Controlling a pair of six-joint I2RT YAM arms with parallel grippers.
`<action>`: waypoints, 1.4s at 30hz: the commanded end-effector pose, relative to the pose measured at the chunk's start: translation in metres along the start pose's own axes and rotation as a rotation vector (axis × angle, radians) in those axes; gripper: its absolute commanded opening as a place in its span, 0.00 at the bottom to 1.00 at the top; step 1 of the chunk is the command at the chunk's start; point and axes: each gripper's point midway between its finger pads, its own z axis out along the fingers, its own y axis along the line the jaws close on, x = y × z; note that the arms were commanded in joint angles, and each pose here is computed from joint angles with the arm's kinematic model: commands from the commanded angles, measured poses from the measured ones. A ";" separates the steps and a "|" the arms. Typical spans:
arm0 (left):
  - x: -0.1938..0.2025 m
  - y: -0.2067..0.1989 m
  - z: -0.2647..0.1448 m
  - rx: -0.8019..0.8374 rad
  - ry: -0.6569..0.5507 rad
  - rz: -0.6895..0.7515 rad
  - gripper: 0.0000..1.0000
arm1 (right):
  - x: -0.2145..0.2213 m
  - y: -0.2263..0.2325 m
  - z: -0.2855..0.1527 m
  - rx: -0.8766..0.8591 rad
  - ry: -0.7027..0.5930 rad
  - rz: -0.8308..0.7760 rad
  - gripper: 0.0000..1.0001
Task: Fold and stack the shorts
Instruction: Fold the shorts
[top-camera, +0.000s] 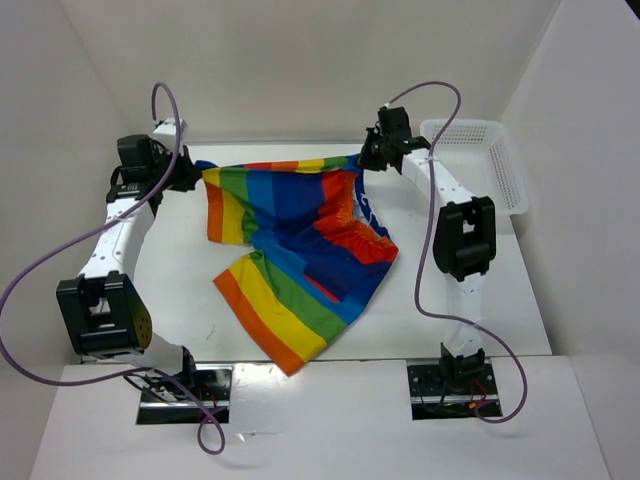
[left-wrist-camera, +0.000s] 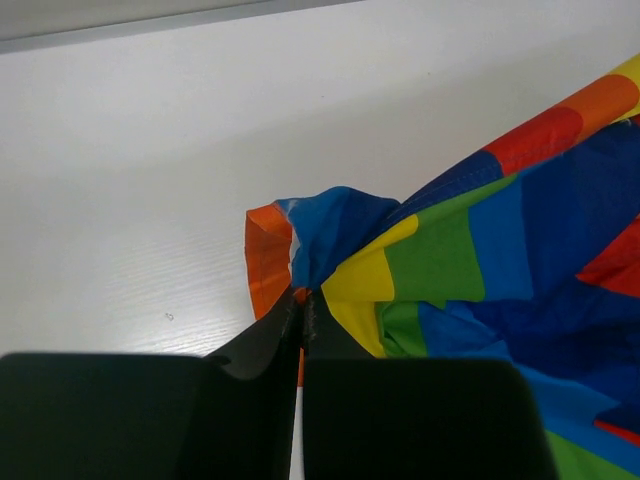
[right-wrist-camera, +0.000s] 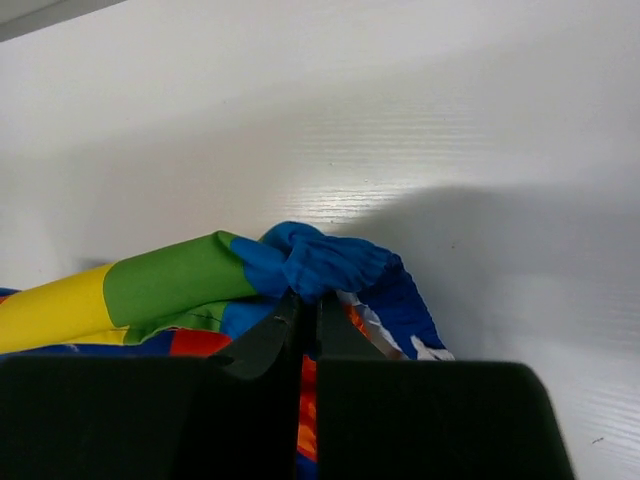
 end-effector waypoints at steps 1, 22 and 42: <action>-0.043 0.007 -0.015 -0.035 -0.132 0.059 0.00 | -0.038 -0.008 -0.030 -0.018 -0.103 0.009 0.03; 0.017 -0.096 -0.132 0.206 -0.164 0.092 0.00 | 0.032 -0.002 -0.146 -0.162 -0.074 0.062 0.06; 0.118 -0.207 -0.195 0.635 -0.125 0.182 0.92 | 0.106 -0.102 -0.232 0.032 -0.148 0.286 0.90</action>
